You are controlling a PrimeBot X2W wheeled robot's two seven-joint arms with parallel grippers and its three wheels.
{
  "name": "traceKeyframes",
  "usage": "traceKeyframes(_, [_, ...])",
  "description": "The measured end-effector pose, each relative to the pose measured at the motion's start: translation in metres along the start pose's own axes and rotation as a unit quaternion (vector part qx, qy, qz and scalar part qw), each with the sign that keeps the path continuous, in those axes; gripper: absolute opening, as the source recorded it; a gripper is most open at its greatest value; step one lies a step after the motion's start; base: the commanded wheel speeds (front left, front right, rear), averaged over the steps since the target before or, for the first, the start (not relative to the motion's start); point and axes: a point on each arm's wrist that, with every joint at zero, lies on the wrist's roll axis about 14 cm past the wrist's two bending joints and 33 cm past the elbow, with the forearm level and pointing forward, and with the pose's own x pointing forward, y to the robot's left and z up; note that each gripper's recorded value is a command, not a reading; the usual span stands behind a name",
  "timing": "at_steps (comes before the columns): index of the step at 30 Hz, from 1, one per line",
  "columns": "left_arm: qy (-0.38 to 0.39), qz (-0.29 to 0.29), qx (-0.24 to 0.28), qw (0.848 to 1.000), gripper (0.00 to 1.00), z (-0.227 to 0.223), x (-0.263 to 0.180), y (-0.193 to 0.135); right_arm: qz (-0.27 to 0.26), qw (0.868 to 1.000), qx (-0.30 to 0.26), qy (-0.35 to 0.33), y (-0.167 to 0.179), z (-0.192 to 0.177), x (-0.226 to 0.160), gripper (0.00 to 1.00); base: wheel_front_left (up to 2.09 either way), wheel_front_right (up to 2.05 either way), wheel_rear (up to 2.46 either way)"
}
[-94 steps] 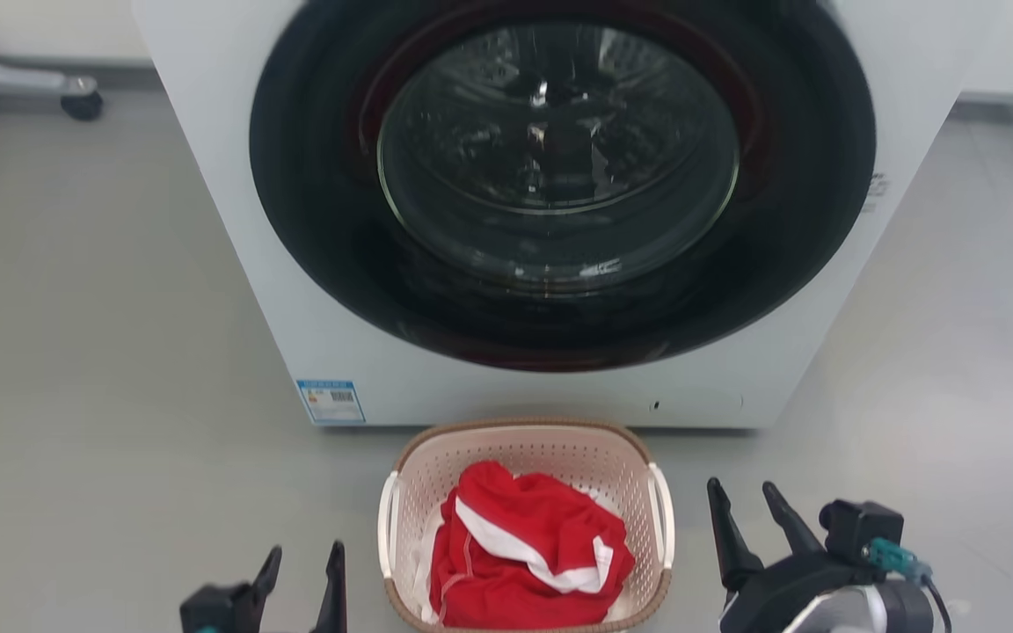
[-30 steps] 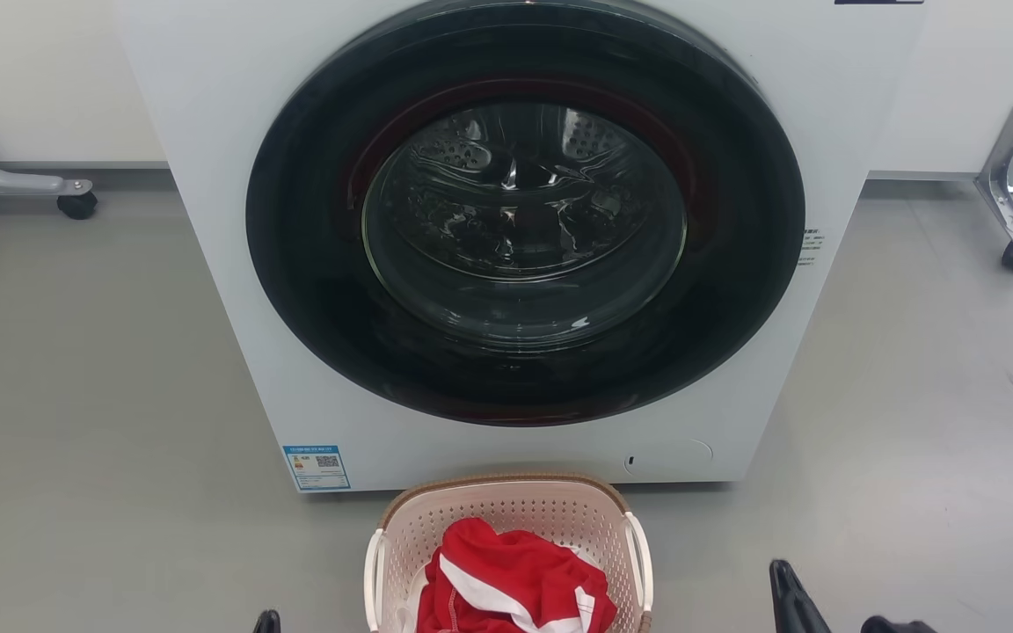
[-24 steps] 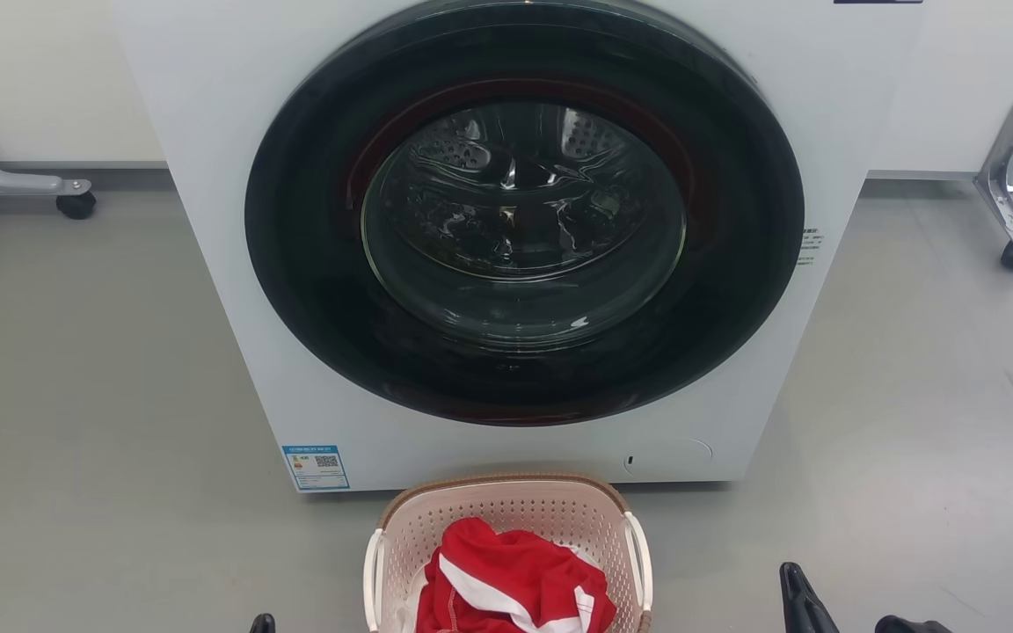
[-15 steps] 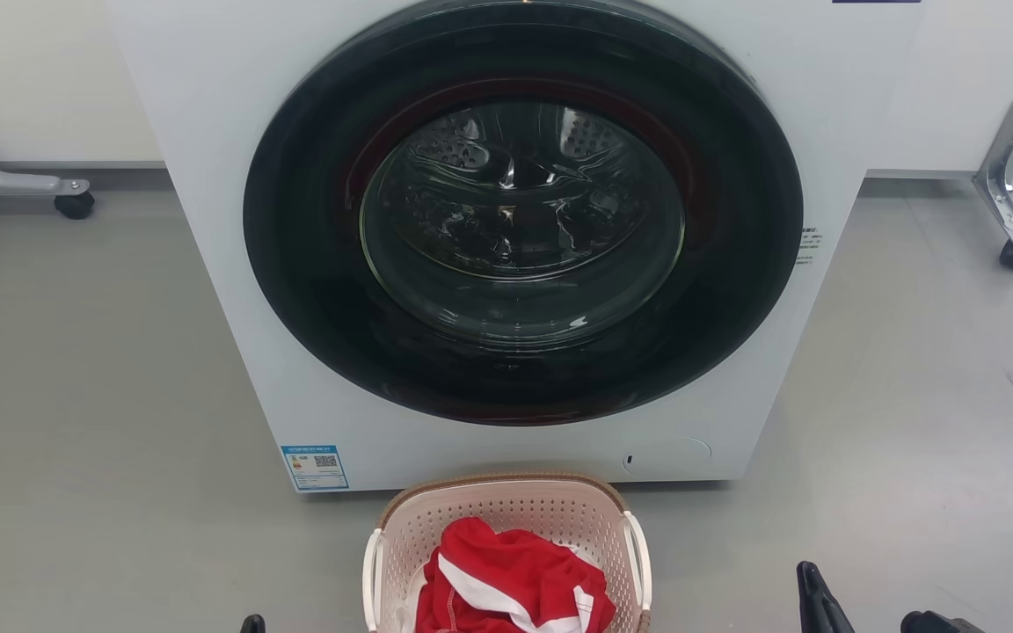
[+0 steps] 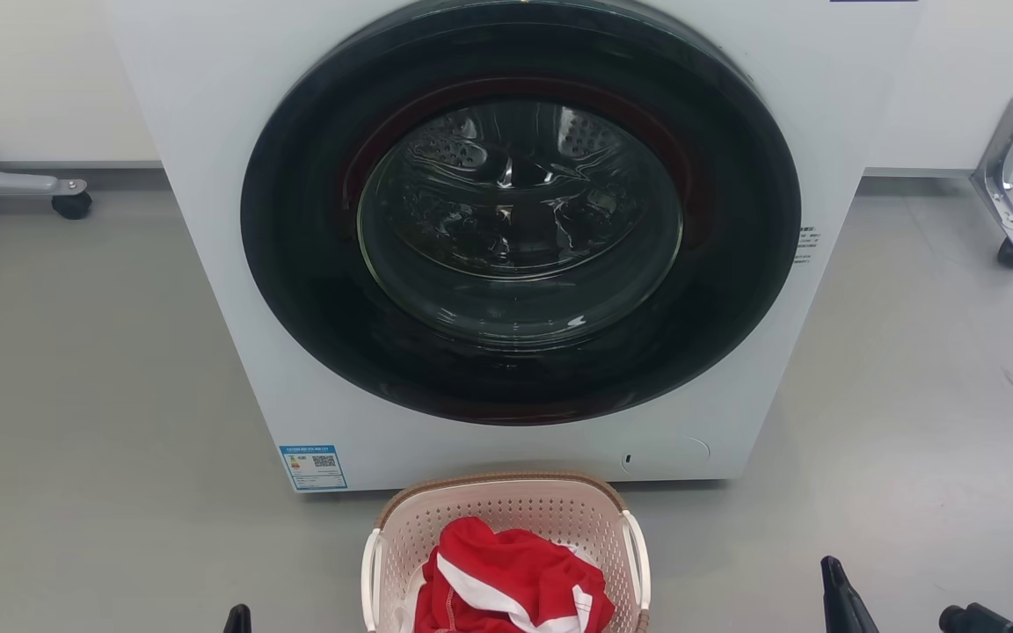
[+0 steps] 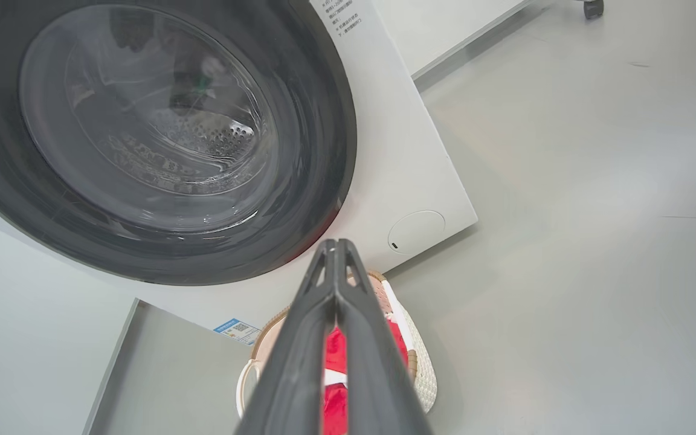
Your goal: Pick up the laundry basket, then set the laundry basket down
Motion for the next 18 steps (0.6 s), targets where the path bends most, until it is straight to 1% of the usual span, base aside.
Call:
traceKeyframes(12, [0.013, 0.005, -0.072, 0.997, 0.0, 0.0, 0.006, 0.004, -0.01, 0.997, 0.076, 0.003, -0.007, 0.006, 0.003, 0.0, 0.0, 0.0, 0.0])
traceKeyframes(16, [0.013, 0.002, -0.1, 0.995, 0.0, 0.004, 0.01, 0.003, -0.012, 0.995, 0.104, 0.004, -0.01, 0.008, 0.004, 0.0, 0.0, 0.0, 0.0])
traceKeyframes(18, [0.017, 0.004, -0.124, 0.992, 0.0, 0.003, 0.011, 0.004, -0.015, 0.992, 0.123, 0.004, -0.013, 0.01, 0.004, 0.0, 0.0, 0.0, 0.0])
